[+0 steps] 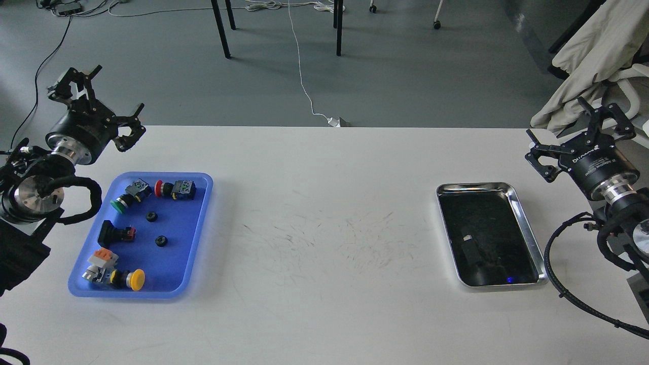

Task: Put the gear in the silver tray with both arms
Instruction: 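Raise the left gripper and move it over the blue tray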

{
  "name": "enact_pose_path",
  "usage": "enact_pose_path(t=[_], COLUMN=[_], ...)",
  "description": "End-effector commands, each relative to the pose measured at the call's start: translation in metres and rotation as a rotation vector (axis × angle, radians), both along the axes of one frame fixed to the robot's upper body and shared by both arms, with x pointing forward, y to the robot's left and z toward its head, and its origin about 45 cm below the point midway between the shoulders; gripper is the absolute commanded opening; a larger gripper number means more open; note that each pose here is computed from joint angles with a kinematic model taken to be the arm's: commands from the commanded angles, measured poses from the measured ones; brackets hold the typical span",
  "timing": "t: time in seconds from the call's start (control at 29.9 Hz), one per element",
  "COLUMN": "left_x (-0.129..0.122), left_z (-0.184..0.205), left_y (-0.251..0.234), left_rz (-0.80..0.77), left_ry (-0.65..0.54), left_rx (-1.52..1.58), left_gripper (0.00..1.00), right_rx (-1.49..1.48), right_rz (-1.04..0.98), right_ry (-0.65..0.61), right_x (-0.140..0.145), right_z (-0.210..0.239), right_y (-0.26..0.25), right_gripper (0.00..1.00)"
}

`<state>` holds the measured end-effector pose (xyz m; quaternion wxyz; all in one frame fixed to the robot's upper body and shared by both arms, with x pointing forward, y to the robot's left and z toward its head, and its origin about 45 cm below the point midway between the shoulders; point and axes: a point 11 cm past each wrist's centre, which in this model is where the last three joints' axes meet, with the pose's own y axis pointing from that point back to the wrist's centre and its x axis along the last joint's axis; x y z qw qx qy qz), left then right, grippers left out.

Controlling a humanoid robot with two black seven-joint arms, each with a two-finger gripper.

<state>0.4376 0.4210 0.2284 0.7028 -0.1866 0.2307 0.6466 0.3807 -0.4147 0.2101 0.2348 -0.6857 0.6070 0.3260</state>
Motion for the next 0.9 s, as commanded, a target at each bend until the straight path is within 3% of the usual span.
enact_pose_path(t=[0.0,0.43,0.74,0.87], left_x=[-0.001,-0.015,-0.029,-0.047], left_z=[0.008,0.022,0.069,0.079], left_y=[0.011,0.029,0.026,0.011], left_rz=[0.021,-0.074,-0.195,-0.306], left_ry=[-0.013,-0.045,-0.098,-0.097], left_rx=[0.021,0.123,0.307,0.442], left_gripper=[0.99,0.99,0.98,0.98], right_rx=[0.006,0.009,-0.013,-0.032], right_rz=[-0.008,0.017,0.019,0.027], right_ry=[-0.008,-0.025,-0.02,-0.03], right_x=[0.001,0.0,0.0,0.0], right_z=[0.001,0.003,0.004,0.011], right_y=[-0.001,0.003,0.001,-0.001], right_gripper=[0.99,0.99,0.99,0.99])
